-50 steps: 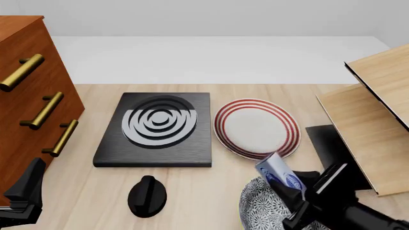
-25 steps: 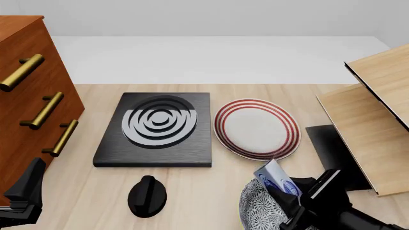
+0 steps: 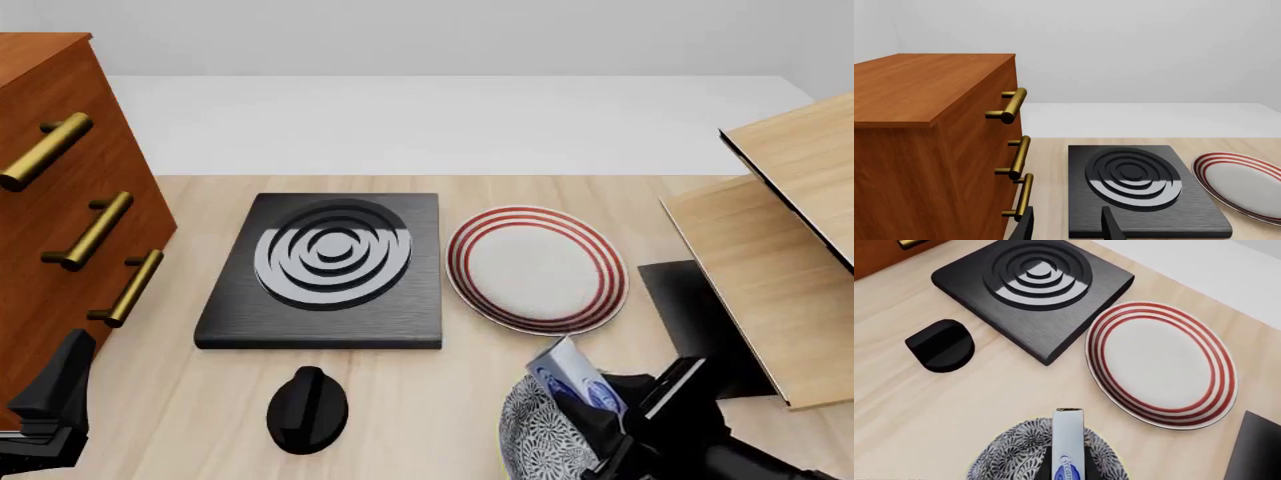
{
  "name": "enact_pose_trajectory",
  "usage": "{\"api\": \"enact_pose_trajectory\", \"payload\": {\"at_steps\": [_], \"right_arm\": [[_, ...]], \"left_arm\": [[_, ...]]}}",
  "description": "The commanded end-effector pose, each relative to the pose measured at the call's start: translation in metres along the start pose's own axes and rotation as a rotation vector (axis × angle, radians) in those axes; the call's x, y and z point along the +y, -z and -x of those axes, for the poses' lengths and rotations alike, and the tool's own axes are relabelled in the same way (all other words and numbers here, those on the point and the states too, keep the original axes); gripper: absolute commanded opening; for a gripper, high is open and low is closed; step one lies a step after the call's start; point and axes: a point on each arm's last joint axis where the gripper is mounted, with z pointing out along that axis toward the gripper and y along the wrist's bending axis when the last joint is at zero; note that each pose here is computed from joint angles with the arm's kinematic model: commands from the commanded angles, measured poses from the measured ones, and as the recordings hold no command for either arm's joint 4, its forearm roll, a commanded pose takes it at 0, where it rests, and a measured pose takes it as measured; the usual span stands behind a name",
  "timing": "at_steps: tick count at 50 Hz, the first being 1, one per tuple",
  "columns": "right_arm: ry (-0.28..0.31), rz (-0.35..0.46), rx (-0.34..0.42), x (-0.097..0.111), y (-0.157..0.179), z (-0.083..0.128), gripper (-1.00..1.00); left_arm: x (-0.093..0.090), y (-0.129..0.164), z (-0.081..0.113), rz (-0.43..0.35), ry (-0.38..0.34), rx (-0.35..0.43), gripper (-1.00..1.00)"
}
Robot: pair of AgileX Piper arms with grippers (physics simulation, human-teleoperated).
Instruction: Pick up the cream cheese and put it in the bowl.
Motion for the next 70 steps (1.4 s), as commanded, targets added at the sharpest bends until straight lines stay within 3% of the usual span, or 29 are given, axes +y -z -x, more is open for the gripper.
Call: {"api": "enact_pose_trajectory", "payload": {"at_steps": [1, 2, 23, 33, 49, 58, 70], "right_arm": [[-0.007, 0.007, -0.009, 0.001, 0.0, 0.002, -1.0], [-0.005, 0.007, -0.009, 0.001, 0.0, 0.002, 1.0], [-0.001, 0.014, -0.013, 0.002, 0.002, 0.004, 1.0], [0.009, 0.007, -0.037, 0.0, 0.013, 0.017, 1.0], [0.047, -0.009, -0.109, -0.004, 0.043, 0.051, 1.0], [0.084, -0.011, -0.188, -0.005, 0.083, 0.075, 1.0], [0.106, -0.016, -0.245, -0.006, 0.117, 0.082, 1.0]], "left_arm": [[0.0, 0.0, 0.0, 0.0, 0.0, 0.0, 1.0], [0.0, 0.0, 0.0, 0.0, 0.0, 0.0, 1.0], [0.0, 0.0, 0.0, 0.0, 0.0, 0.0, 1.0], [0.0, 0.0, 0.0, 0.0, 0.0, 0.0, 1.0], [0.0, 0.0, 0.0, 0.0, 0.0, 0.0, 1.0], [0.0, 0.0, 0.0, 0.0, 0.0, 0.0, 1.0], [0.0, 0.0, 0.0, 0.0, 0.0, 0.0, 1.0]]}}
